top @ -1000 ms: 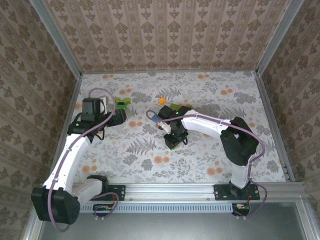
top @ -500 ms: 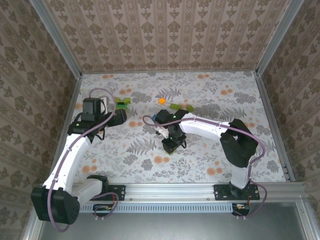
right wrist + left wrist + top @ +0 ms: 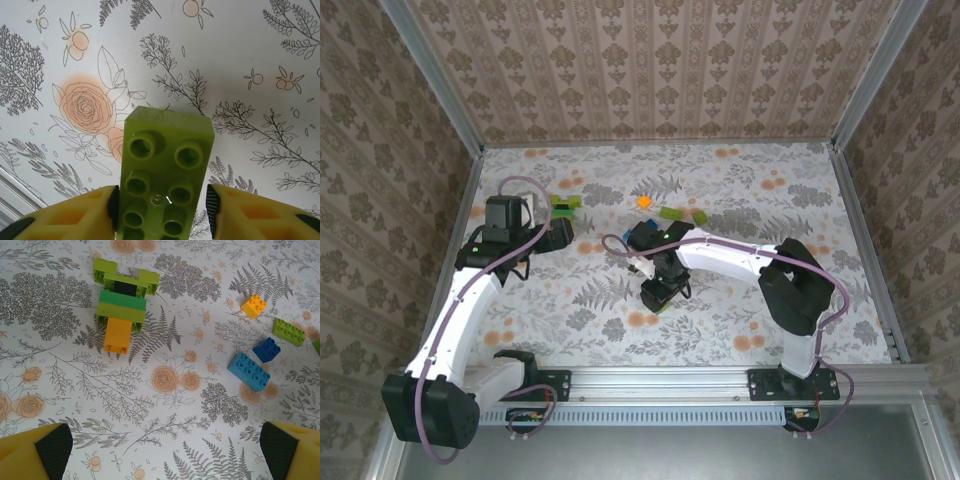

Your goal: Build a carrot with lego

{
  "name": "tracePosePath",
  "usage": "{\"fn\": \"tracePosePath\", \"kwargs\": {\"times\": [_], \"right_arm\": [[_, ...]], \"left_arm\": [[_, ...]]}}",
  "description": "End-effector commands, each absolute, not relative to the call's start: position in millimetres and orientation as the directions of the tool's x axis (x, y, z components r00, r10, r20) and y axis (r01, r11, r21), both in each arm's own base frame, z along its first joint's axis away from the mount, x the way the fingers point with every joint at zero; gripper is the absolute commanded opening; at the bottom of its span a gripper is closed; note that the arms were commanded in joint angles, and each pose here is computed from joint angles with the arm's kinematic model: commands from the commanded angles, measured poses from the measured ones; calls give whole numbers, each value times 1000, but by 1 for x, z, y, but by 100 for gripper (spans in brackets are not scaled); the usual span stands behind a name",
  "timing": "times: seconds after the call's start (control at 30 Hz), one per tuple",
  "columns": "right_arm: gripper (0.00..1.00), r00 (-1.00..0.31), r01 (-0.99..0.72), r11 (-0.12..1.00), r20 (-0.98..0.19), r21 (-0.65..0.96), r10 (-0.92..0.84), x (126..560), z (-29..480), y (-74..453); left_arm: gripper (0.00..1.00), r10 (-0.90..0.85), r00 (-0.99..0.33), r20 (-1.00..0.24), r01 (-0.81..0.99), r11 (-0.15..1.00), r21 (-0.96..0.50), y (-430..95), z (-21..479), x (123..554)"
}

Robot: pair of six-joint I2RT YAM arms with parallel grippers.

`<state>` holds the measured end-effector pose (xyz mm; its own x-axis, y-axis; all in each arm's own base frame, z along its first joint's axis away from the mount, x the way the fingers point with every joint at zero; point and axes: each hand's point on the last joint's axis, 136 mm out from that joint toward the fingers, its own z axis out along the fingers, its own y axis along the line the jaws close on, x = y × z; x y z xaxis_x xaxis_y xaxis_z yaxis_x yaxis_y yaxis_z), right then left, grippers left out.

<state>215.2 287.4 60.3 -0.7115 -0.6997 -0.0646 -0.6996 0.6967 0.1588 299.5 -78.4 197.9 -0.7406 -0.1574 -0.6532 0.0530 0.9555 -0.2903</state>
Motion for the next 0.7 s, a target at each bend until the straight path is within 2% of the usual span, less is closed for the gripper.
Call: {"fn": "tracePosePath", "kwargs": {"times": [0.0,0.23,0.43,0.53,0.67], "right_arm": [[60,-694,-719,678,-118,155,-710,216,77,290],[71,-683,-727,676,-231,119,-693,222,117,285],[72,-684,-719,683,-304,128,-663,221,141,281],[73,-698,-706,694,-296,138,-652,217,133,277],[74,-733,-677,720,-226,150,-642,214,113,277]], "left_arm": [[100,-135,-732,-668,80,956,-281,-81,202,299],[100,-144,-707,-693,100,949,-299,-84,208,298],[100,-154,-666,-729,122,943,-311,-84,222,292],[100,-154,-672,-724,116,944,-308,-84,220,292],[100,-148,-687,-711,109,947,-302,-84,215,293]]}}
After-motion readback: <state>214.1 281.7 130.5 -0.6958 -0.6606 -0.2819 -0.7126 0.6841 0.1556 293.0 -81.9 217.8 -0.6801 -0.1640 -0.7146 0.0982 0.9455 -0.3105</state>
